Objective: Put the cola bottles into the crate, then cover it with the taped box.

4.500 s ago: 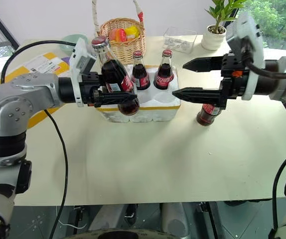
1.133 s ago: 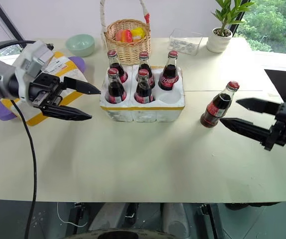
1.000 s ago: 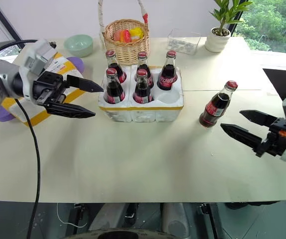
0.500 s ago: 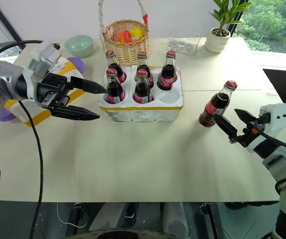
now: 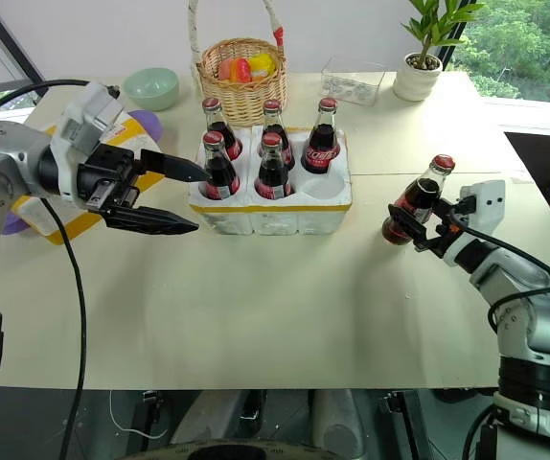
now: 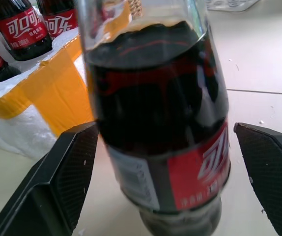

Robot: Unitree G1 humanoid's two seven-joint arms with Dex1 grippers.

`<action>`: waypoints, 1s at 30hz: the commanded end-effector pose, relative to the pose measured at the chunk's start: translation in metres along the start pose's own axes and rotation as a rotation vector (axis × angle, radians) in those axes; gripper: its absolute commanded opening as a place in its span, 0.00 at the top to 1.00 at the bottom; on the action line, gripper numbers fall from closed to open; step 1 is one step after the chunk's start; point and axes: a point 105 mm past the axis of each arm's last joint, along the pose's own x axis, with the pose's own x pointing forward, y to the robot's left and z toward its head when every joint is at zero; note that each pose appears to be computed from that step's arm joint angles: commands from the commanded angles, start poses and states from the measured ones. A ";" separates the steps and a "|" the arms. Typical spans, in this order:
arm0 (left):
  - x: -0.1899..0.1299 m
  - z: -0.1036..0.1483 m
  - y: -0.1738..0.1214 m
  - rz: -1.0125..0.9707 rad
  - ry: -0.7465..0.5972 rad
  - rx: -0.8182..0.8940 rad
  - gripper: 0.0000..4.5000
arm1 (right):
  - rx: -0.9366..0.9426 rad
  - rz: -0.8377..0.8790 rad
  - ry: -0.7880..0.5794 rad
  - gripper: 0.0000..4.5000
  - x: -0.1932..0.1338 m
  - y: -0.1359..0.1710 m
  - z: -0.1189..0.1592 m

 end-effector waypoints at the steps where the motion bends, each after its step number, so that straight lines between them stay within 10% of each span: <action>1: -0.005 0.010 -0.004 0.009 -0.014 0.039 0.00 | -0.010 -0.011 -0.054 0.19 0.003 -0.003 0.011; 3: -0.005 0.010 -0.004 0.012 -0.013 0.041 0.00 | -0.015 0.008 -0.070 0.38 0.003 0.000 0.015; 18: -0.009 0.009 0.000 0.054 -0.024 0.042 0.00 | -0.098 0.320 -0.358 0.37 -0.009 0.076 0.140; 30: -0.012 0.008 -0.001 0.095 -0.032 0.050 0.00 | -0.112 0.450 -0.246 0.37 0.052 0.115 0.121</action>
